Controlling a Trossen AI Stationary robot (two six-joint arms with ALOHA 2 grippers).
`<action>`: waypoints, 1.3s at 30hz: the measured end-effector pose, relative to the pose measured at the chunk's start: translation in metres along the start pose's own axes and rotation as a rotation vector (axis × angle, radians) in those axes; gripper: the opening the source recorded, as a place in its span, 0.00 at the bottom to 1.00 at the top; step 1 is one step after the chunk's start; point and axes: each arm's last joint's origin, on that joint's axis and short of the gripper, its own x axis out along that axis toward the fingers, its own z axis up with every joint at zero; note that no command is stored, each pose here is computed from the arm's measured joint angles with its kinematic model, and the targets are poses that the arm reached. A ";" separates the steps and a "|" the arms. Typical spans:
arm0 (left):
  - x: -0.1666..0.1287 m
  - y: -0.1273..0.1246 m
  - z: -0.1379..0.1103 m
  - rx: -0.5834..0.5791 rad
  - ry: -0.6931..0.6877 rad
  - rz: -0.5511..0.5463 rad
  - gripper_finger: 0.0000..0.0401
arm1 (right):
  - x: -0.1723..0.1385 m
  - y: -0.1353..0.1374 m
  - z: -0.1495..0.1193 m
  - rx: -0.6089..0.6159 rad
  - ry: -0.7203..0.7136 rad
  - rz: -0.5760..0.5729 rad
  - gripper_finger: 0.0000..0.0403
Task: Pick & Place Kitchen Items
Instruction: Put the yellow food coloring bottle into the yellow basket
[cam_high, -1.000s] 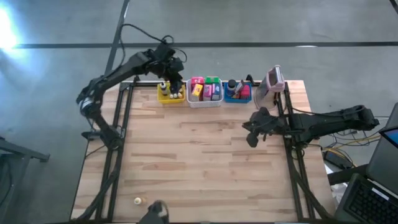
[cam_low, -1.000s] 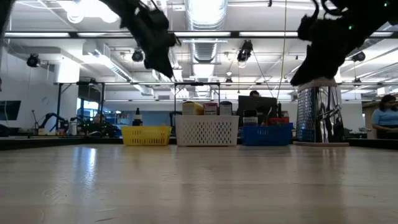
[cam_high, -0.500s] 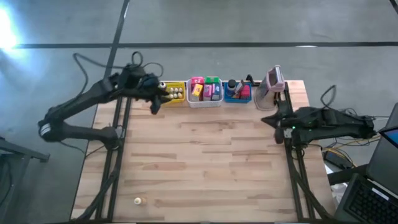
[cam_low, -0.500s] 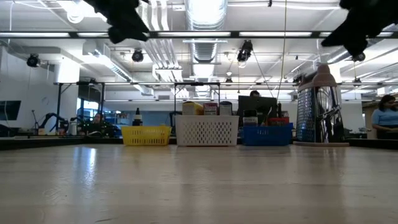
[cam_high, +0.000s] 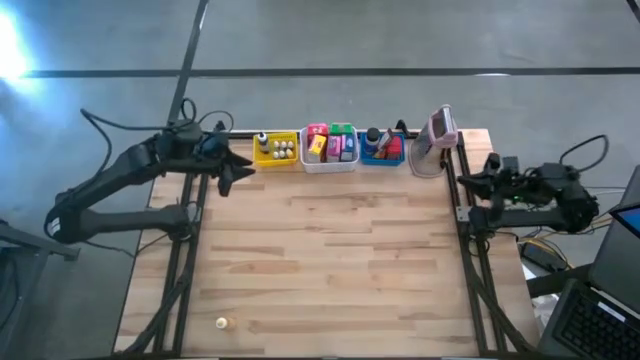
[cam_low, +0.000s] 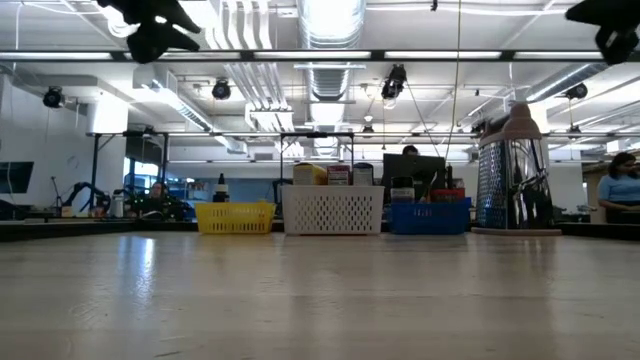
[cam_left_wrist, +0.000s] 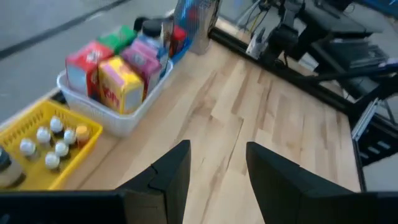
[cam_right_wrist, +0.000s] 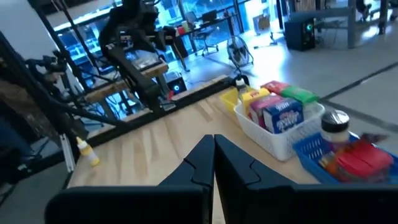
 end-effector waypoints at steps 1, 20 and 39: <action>-0.001 0.000 -0.003 -0.003 0.014 0.003 0.40 | -0.006 -0.001 0.001 0.011 0.006 -0.002 0.02; 0.006 0.002 -0.061 -0.008 0.348 0.095 0.40 | -0.044 -0.008 0.014 -0.016 0.087 -0.036 0.02; -0.012 -0.073 -0.092 0.054 0.474 -0.111 0.28 | -0.044 -0.008 0.015 -0.016 0.086 -0.036 0.02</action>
